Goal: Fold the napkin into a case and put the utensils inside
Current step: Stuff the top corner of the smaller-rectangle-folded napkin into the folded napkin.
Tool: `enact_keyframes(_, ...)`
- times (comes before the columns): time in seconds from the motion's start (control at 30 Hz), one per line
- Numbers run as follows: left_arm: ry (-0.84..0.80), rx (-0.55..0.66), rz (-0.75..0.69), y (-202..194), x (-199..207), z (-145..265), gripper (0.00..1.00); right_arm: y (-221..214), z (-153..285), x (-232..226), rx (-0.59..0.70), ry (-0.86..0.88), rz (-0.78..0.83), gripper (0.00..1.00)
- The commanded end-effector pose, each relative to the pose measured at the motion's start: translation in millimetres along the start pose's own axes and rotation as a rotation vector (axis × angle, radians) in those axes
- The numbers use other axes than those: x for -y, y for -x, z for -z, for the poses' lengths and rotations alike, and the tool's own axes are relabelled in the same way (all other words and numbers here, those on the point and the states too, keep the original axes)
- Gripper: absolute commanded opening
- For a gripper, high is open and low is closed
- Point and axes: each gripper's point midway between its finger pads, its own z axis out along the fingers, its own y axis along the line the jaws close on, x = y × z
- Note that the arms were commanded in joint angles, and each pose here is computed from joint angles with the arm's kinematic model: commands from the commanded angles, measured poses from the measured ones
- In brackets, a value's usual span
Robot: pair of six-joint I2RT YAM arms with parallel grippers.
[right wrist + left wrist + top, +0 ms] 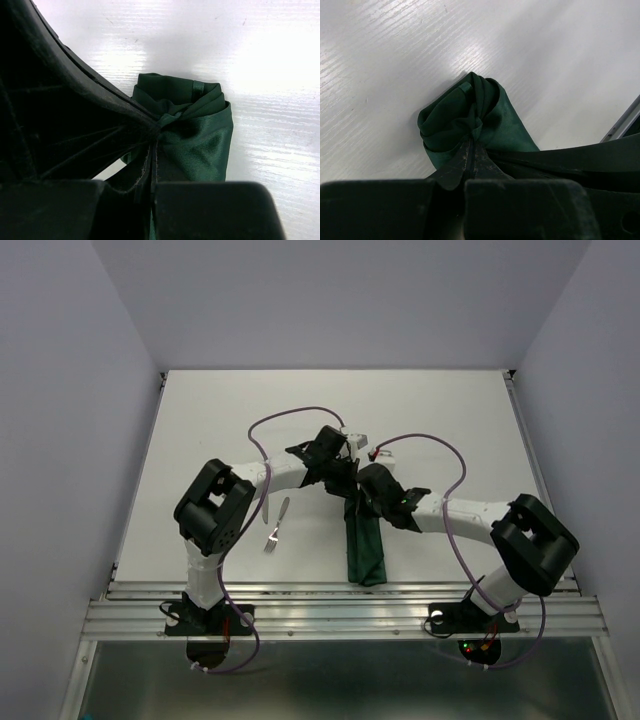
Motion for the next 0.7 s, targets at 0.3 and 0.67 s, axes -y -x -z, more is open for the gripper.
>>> enact_keyframes(0.3,-0.052,0.043,-0.022,11,20,17,0.0,20,-14,-25,0.087,0.073,-0.054,0.01)
enact_keyframes(0.67,-0.065,0.035,-0.007,6,19,15,0.0,8,-30,-23,0.071,0.066,-0.063,0.01)
